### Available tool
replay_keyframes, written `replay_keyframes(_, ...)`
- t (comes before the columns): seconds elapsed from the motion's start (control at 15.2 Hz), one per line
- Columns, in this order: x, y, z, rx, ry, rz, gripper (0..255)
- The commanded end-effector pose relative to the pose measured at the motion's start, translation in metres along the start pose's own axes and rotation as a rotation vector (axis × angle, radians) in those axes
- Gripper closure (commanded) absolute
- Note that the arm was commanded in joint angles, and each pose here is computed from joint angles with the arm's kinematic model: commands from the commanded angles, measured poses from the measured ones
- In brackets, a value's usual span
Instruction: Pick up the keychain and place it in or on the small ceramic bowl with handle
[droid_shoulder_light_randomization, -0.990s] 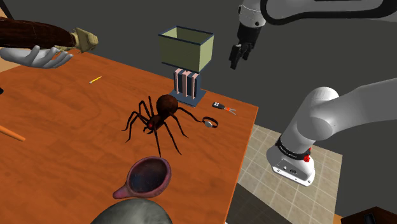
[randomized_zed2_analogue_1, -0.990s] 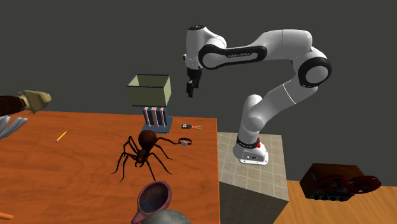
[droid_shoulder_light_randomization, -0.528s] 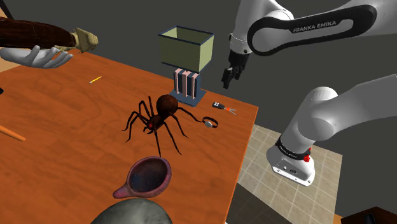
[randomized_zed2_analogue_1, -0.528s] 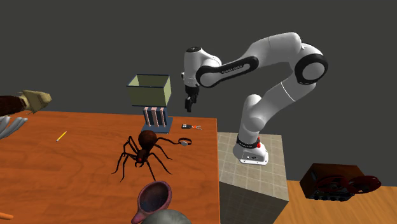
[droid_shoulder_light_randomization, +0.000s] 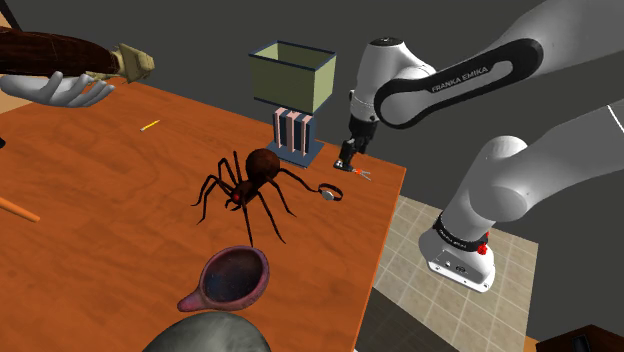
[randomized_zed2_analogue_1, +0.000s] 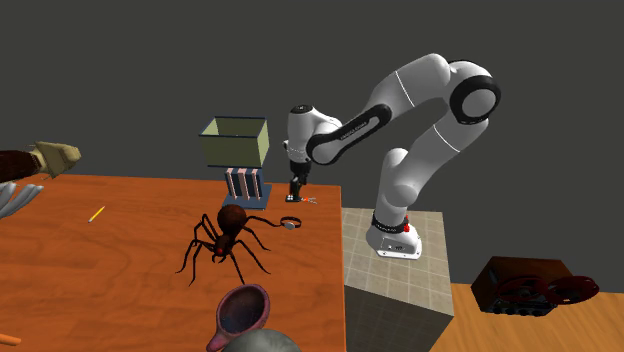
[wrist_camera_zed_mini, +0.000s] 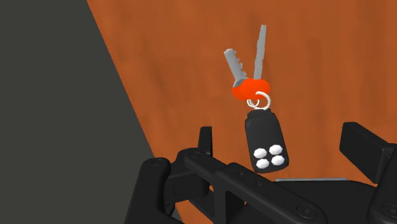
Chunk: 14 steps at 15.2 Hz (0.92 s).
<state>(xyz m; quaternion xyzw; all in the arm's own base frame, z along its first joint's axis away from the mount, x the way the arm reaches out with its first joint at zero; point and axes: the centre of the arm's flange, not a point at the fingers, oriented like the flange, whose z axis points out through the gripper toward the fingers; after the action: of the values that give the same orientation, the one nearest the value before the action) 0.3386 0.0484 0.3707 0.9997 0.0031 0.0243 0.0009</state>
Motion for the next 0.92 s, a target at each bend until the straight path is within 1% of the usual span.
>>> replay_keyframes(0.0,0.002,0.0,0.011,0.003,0.001,0.0,0)
replay_keyframes(0.33,0.002,0.0,0.04,0.003,0.001,0.0,0)
replay_keyframes(0.86,0.002,0.0,0.04,0.003,0.001,0.0,0)
